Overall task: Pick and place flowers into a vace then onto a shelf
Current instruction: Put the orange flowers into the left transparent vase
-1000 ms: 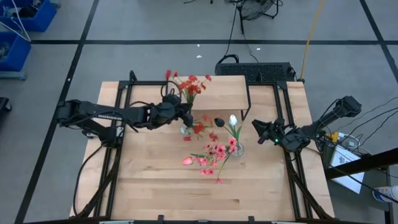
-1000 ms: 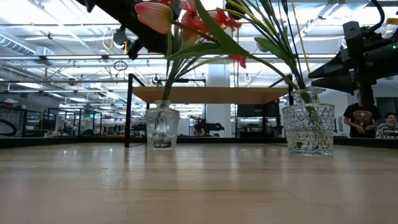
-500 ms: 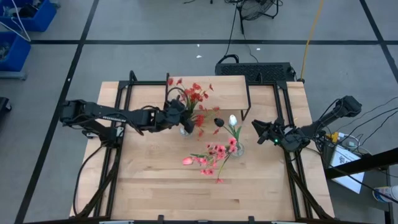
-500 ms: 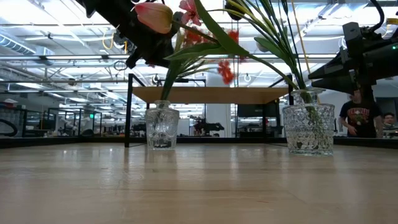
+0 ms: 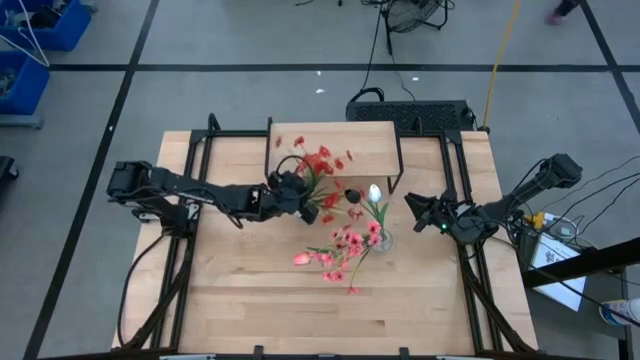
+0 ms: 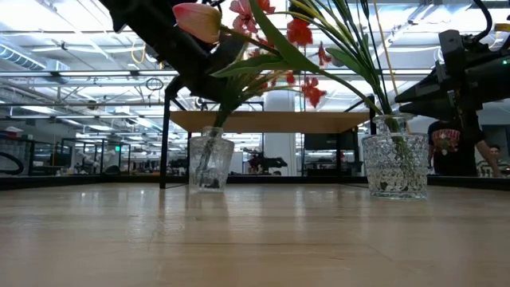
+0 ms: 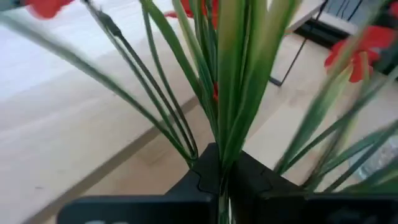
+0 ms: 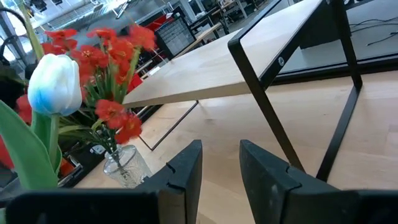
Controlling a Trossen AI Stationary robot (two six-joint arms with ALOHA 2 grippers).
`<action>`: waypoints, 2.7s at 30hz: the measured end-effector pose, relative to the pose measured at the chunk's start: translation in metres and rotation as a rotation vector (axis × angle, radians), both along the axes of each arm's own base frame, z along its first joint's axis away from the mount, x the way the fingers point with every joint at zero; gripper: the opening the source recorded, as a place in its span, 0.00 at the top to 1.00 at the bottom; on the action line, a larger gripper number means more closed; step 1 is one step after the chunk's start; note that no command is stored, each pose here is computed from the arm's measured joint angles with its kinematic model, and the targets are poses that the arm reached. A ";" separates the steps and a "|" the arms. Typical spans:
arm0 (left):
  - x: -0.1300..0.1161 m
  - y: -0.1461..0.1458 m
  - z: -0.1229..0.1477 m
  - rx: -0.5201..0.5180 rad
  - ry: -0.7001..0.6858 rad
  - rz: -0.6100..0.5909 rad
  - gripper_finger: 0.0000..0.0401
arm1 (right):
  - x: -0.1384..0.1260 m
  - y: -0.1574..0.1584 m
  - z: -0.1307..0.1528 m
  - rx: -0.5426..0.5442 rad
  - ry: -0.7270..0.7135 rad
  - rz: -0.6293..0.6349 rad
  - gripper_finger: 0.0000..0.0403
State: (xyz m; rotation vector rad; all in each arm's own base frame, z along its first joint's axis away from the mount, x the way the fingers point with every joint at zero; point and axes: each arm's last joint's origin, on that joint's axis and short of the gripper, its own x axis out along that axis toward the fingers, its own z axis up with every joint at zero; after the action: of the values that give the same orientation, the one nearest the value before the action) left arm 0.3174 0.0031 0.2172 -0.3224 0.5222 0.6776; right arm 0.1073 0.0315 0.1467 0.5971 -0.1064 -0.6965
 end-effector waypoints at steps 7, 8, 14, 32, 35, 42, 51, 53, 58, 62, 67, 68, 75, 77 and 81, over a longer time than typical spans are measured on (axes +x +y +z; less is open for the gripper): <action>-0.002 -0.002 -0.002 -0.015 -0.005 0.047 0.88 | 0.000 0.000 0.000 0.019 -0.014 -0.003 0.75; -0.002 -0.003 -0.002 -0.016 -0.006 0.046 0.88 | 0.000 0.000 0.000 0.019 -0.014 -0.003 0.75; -0.002 -0.008 -0.002 -0.038 -0.026 0.058 0.82 | 0.000 0.000 0.000 0.018 -0.013 -0.003 0.75; -0.006 -0.016 -0.005 -0.104 -0.049 0.130 0.34 | 0.000 0.000 0.000 0.034 -0.025 -0.005 0.75; -0.006 -0.016 -0.006 -0.114 -0.049 0.128 0.31 | 0.000 0.000 -0.001 0.035 -0.026 -0.005 0.75; -0.014 -0.017 0.005 -0.138 -0.051 0.097 0.35 | 0.000 0.000 -0.001 0.034 -0.024 -0.005 0.75; -0.018 -0.019 0.015 -0.124 -0.066 0.060 0.54 | 0.001 0.001 -0.002 0.025 -0.009 -0.005 0.75; -0.018 -0.020 0.014 -0.161 -0.057 0.015 0.58 | 0.001 0.001 -0.003 0.023 -0.005 -0.005 0.75; -0.019 -0.023 0.012 -0.191 -0.029 -0.005 0.69 | 0.001 0.001 -0.003 0.020 -0.001 -0.005 0.75; -0.020 -0.024 0.012 -0.191 -0.027 0.000 0.81 | 0.001 0.001 -0.003 0.020 -0.001 -0.005 0.75; -0.020 -0.025 0.012 -0.215 -0.037 0.002 0.88 | 0.001 0.001 -0.003 0.020 -0.001 -0.005 0.75; -0.020 -0.026 0.012 -0.221 -0.041 0.006 0.89 | 0.001 0.001 -0.003 0.020 -0.001 -0.005 0.75; -0.021 -0.035 0.012 -0.203 -0.038 0.001 0.79 | 0.001 0.001 -0.003 0.020 -0.001 -0.005 0.75; -0.022 -0.037 0.012 -0.201 -0.039 0.000 0.70 | 0.001 0.001 -0.003 0.020 -0.001 -0.006 0.75; -0.023 -0.040 0.011 -0.199 -0.034 -0.006 0.52 | 0.001 0.001 -0.003 0.020 -0.001 -0.006 0.75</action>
State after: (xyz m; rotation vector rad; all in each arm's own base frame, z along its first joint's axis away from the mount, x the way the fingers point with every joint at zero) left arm 0.2947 -0.0372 0.2286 -0.5183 0.5592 0.6141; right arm 0.1086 0.0323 0.1435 0.6166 -0.1016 -0.7034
